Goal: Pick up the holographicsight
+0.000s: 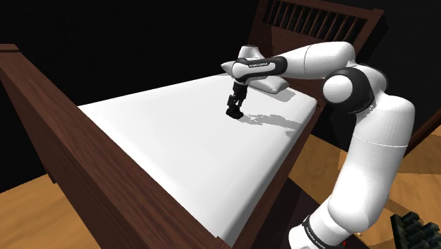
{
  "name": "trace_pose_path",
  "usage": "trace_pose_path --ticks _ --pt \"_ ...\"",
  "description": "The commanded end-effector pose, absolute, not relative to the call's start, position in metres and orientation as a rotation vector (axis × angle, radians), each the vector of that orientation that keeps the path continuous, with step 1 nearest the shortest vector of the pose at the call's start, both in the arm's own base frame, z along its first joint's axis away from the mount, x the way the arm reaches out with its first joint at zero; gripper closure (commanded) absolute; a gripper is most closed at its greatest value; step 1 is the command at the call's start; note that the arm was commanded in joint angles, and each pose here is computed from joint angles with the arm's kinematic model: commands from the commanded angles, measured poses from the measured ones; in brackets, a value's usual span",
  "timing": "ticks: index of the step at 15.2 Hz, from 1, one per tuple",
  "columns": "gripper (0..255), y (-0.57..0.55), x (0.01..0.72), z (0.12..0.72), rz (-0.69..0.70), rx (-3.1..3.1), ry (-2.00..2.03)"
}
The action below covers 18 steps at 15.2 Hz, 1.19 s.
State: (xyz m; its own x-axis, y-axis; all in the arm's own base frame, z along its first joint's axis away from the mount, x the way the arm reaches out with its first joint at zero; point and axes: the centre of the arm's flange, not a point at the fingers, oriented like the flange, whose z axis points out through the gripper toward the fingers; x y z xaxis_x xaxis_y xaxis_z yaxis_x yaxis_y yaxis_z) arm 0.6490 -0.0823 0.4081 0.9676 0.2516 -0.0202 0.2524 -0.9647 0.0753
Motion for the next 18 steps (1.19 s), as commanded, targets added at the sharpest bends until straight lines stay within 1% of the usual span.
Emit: trace_pose_path --ticks 1,2,3,12,18 --pt "0 -0.083 0.649 0.400 -0.016 3.039 0.390" --pt "0 -0.083 0.649 0.400 -0.016 3.039 0.390" --pt "255 -0.084 0.648 0.400 -0.016 3.039 0.390" --pt "255 -0.083 0.649 0.400 -0.016 3.039 0.390" --pt "255 -0.083 0.649 0.432 -0.016 3.039 0.390"
